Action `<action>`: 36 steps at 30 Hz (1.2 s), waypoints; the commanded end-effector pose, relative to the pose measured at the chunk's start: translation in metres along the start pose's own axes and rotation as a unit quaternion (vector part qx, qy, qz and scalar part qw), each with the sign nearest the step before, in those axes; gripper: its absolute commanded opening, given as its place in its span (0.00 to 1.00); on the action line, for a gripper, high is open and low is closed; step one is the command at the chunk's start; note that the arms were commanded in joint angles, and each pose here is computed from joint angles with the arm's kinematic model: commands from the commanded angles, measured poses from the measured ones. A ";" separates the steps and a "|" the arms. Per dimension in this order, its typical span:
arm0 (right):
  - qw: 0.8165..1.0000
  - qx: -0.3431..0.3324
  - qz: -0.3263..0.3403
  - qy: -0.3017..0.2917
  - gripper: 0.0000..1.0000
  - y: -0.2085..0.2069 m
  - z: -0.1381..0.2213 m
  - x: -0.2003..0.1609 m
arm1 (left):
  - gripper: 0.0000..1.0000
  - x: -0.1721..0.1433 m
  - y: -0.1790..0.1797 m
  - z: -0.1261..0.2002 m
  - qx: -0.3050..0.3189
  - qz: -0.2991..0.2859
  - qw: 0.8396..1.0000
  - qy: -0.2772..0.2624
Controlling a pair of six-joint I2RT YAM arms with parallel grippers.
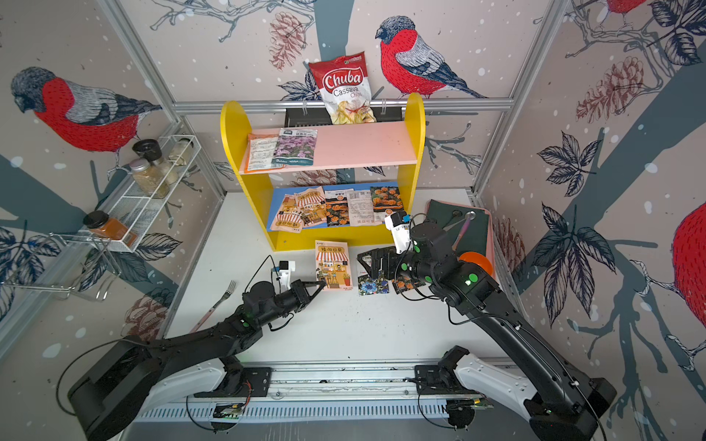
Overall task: Take the seed bag off the shelf
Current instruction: Place the seed packet at the center of the board.
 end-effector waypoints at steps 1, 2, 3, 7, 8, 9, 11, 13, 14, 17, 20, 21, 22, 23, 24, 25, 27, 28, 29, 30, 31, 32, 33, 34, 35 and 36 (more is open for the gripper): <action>1.000 -0.012 0.020 0.017 1.00 -0.002 0.001 -0.005 | 0.00 0.001 -0.015 -0.001 -0.058 -0.010 0.998 0.000; 1.000 -0.012 0.022 0.018 1.00 -0.001 0.000 -0.006 | 0.00 0.001 -0.013 -0.003 -0.061 -0.009 0.998 0.002; 0.999 -0.014 0.021 0.019 1.00 -0.002 0.000 -0.007 | 0.00 0.000 -0.012 -0.004 -0.064 -0.008 0.998 0.006; 0.999 -0.016 0.023 0.021 1.00 -0.002 -0.001 -0.008 | 0.00 -0.004 -0.007 -0.012 -0.061 -0.005 0.998 0.019; 0.999 -0.017 0.023 0.021 1.00 -0.002 -0.002 -0.009 | 0.00 -0.004 -0.006 -0.013 -0.060 -0.004 0.998 0.020; 0.999 -0.017 0.023 0.021 1.00 -0.002 -0.002 -0.009 | 0.00 -0.005 -0.004 -0.015 -0.060 -0.003 0.998 0.023; 0.999 -0.018 0.024 0.023 1.00 -0.002 -0.003 -0.010 | 0.00 -0.006 -0.001 -0.018 -0.057 0.000 0.998 0.027; 0.999 -0.019 0.025 0.022 1.00 -0.002 -0.003 -0.009 | 0.00 -0.008 0.004 -0.021 -0.051 0.003 0.998 0.030; 0.999 -0.020 0.025 0.023 1.00 -0.003 -0.003 -0.010 | 0.00 -0.009 0.008 -0.022 -0.045 0.007 0.998 0.033; 0.999 -0.023 0.025 0.024 1.00 -0.003 -0.003 -0.011 | 0.00 -0.013 0.015 -0.026 -0.036 0.013 0.999 0.039; 0.999 -0.023 0.025 0.023 1.00 -0.003 -0.002 -0.011 | 0.00 -0.015 0.024 -0.028 -0.009 0.009 0.999 0.041; 0.999 -0.023 0.025 0.024 1.00 -0.004 -0.002 -0.012 | 0.00 -0.015 0.026 -0.030 0.001 0.005 0.999 0.041; 0.999 -0.023 0.024 0.024 1.00 -0.004 -0.002 -0.012 | 0.00 -0.015 0.027 -0.031 0.009 0.000 0.999 0.041; 0.999 -0.023 0.024 0.024 1.00 -0.004 -0.002 -0.013 | 0.00 -0.016 0.027 -0.031 0.012 -0.003 0.999 0.043; 0.999 -0.023 0.025 0.024 1.00 -0.004 -0.002 -0.013 | 0.00 -0.015 0.026 -0.032 0.012 -0.004 0.999 0.043; 0.999 -0.023 0.023 0.024 1.00 -0.004 -0.003 -0.013 | 0.00 -0.015 0.026 -0.033 0.014 -0.004 0.999 0.043; 0.999 -0.023 0.024 0.024 1.00 -0.004 -0.004 -0.014 | 0.00 -0.013 0.028 -0.036 0.026 -0.007 0.999 0.042; 0.999 -0.023 0.023 0.023 1.00 -0.004 -0.003 -0.014 | 0.00 -0.013 0.028 -0.037 0.033 -0.009 0.999 0.043; 0.999 -0.023 0.023 0.023 1.00 -0.004 -0.003 -0.014 | 0.00 -0.013 0.029 -0.038 0.038 -0.010 0.998 0.043; 0.999 -0.023 0.023 0.025 1.00 -0.004 -0.003 -0.014 | 0.00 -0.012 0.031 -0.039 0.044 -0.011 0.998 0.043; 0.999 -0.023 0.024 0.024 1.00 -0.003 -0.003 -0.014 | 0.00 -0.012 0.031 -0.040 0.049 -0.013 0.998 0.043; 0.999 -0.023 0.024 0.024 1.00 -0.003 -0.003 -0.014 | 0.00 -0.011 0.031 -0.041 0.053 -0.014 0.998 0.043; 0.999 -0.025 0.024 0.024 1.00 -0.003 -0.003 -0.015 | 0.00 -0.011 0.032 -0.042 0.057 -0.016 0.997 0.045; 0.999 -0.025 0.025 0.024 1.00 -0.003 -0.003 -0.015 | 0.00 -0.011 0.033 -0.042 0.060 -0.018 0.997 0.046; 0.999 -0.025 0.025 0.024 1.00 -0.003 -0.003 -0.015 | 0.00 -0.011 0.033 -0.043 0.063 -0.017 0.997 0.047; 0.999 -0.026 0.024 0.025 1.00 -0.004 -0.003 -0.016 | 0.00 -0.011 0.034 -0.044 0.066 -0.018 0.996 0.048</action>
Point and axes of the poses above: each gripper's point midway between its finger pads, its own z axis back along the fingers, its own y axis along the line the jaws close on, x = y × z, the point moved 6 cm from there along z, back along the fingers, and after that the axes turned 1 degree about -z, right-handed, at the moved point
